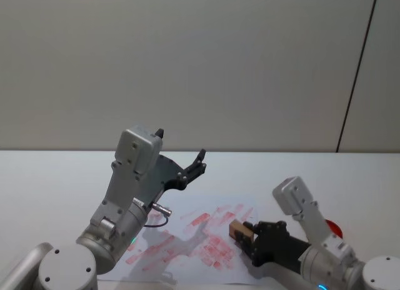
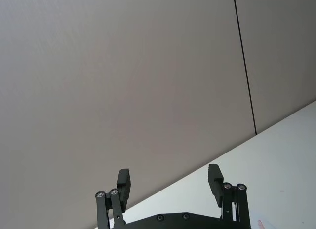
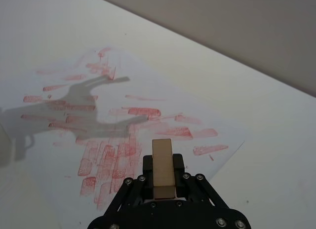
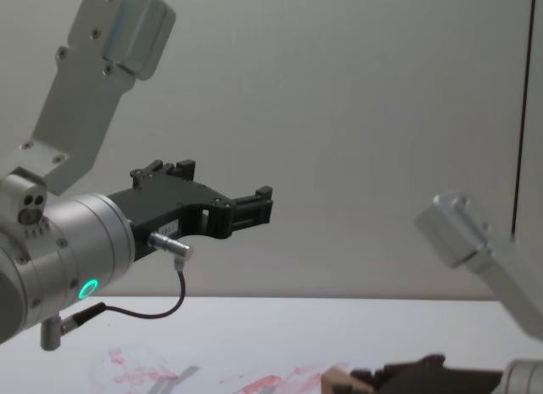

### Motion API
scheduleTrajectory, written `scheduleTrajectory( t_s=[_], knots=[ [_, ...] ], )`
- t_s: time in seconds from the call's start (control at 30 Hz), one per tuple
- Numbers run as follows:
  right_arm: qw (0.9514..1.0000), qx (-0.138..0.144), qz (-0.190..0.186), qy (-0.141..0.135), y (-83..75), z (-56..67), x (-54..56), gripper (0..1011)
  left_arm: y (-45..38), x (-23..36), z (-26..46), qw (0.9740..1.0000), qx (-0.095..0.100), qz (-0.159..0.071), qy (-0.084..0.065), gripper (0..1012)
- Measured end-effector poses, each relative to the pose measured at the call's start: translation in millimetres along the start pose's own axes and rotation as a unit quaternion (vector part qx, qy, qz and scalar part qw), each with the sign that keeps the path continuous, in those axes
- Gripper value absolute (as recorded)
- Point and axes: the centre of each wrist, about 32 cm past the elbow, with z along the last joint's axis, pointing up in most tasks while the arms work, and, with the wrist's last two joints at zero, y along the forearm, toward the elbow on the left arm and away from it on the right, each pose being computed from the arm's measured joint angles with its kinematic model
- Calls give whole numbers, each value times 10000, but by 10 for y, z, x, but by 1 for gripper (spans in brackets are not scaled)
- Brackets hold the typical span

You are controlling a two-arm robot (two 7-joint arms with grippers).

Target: Use the one hand to pick up the stamp and affix it onto the A4 paper.

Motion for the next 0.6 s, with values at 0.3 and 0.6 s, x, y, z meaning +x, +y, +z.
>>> scheduleTrajectory(
  t_s=[0.3,0.6],
  knots=[
    [9981,510,-354,-49,-193,148,73,217,0,0,0,10000,1,0,0,1003],
    [9943,756,-745,-29,-441,184,205,217,0,0,0,10000,0,0,0,1002]
  ],
)
